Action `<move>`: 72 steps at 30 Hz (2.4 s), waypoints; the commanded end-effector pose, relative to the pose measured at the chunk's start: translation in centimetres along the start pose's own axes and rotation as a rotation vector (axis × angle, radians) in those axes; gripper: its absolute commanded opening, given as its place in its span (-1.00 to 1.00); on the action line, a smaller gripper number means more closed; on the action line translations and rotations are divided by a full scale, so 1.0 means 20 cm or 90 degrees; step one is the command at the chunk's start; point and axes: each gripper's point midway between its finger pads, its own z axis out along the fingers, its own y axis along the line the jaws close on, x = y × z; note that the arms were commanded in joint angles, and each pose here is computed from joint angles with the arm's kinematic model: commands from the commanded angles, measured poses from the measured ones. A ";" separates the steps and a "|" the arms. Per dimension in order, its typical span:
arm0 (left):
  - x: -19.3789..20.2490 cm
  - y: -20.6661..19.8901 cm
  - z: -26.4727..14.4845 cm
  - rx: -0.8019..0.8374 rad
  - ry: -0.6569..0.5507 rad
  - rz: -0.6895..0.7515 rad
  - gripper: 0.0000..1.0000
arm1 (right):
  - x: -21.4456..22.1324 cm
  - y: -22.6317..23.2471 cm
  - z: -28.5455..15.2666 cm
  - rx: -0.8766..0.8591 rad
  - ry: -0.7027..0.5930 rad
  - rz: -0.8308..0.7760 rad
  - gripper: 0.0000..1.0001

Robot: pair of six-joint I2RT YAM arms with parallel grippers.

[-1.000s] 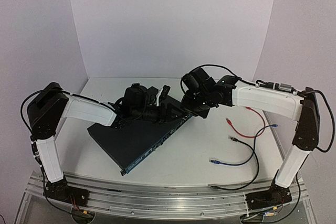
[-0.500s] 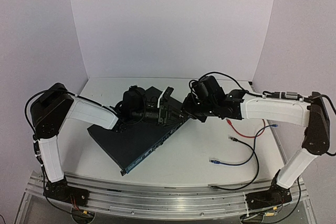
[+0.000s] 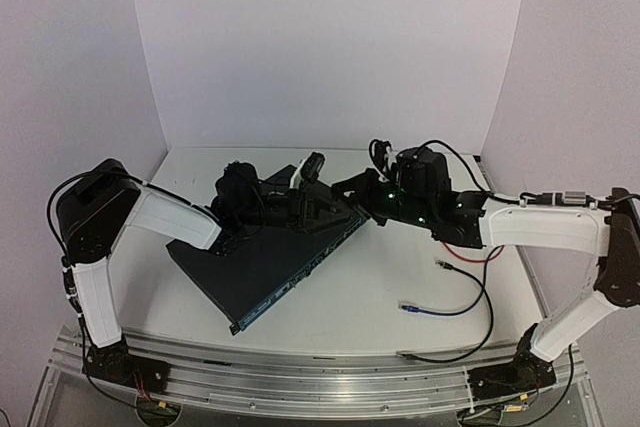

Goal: Insert the plug into the switch port

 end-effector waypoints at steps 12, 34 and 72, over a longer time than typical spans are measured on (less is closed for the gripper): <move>-0.12 -0.24 -0.10 0.100 -0.043 0.059 -0.29 | -0.03 0.20 -0.17 -0.125 -0.019 -0.030 -1.00; -0.12 0.12 -0.02 -0.140 0.164 0.220 -1.00 | -0.02 0.10 -0.30 -0.086 -0.026 -0.075 0.07; 0.09 0.04 -0.23 -0.262 0.528 0.611 -1.00 | 0.19 0.07 -0.39 -0.217 0.330 -0.598 0.17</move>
